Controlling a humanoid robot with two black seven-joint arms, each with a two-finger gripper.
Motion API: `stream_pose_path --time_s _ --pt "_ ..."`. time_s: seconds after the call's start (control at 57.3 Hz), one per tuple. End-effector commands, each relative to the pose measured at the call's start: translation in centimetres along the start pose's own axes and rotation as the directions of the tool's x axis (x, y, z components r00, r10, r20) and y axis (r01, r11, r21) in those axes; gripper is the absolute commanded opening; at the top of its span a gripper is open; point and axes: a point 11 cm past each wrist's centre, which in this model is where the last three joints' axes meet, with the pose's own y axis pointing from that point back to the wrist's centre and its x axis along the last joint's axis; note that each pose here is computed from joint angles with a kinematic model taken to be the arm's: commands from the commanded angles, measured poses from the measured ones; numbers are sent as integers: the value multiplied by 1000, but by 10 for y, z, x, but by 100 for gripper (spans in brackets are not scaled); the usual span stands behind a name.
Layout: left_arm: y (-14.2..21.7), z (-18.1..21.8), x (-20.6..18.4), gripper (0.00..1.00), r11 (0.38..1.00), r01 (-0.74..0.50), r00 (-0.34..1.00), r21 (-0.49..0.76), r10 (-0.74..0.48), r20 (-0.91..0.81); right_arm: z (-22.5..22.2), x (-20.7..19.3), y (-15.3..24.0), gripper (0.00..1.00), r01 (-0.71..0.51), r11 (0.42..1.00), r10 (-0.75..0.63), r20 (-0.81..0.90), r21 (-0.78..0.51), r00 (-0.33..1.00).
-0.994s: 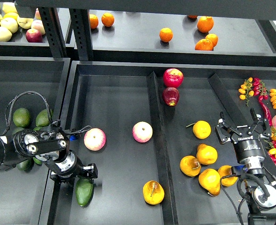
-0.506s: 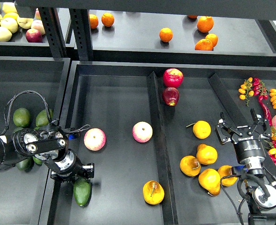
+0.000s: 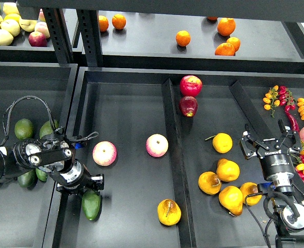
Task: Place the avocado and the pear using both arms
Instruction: 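Carry the avocado into the avocado bin and open the left gripper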
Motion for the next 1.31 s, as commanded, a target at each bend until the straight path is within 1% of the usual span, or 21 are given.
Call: stream_pose_path --time_s 0.0,0.105,0.244,0.349,0.506,0.523,0.611,0.698,0.837,1.082,1.291 --pt "25 8 25 29 998 -48 999 -32 47 -28 1 0 0 100 0 1000 0 1 -1 1000" --pt "41 -1 42 29 996 -84 995 -33 82 -60 1 0 0 100 0 1000 0 1 -1 1000" --pt "66 -43 69 29 990 -142 980 3 141 -138 0 -1 0 100 2 1000 -2 1 0 1000" --pt "91 -83 86 29 982 -185 960 39 189 -205 1 0 0 100 2 1000 -2 2 -2 1000" --pt "110 -128 97 30 971 -220 932 93 237 -274 3 0 0 100 2 1000 -2 2 -6 1000" --pt "117 -151 98 30 965 -228 919 129 257 -299 3 -1 -1 100 3 1000 -3 2 -6 1000" --pt "122 -178 97 31 956 -229 907 181 277 -318 1 -1 -1 100 3 1000 -3 0 -4 1000" --pt "119 -197 93 32 951 -217 897 220 283 -338 1 0 0 100 2 1000 -2 1 -4 1000" --pt "115 -211 95 33 943 -221 876 248 304 -375 2 -1 -1 100 5 1000 -5 3 -4 1000" --pt "89 -204 93 37 945 -207 865 252 297 -405 -1 -2 -1 100 8 1000 -8 1 1 1000" --pt "70 -209 86 42 943 -193 848 271 300 -437 -4 -1 0 100 3 1000 -3 -9 2 1000"
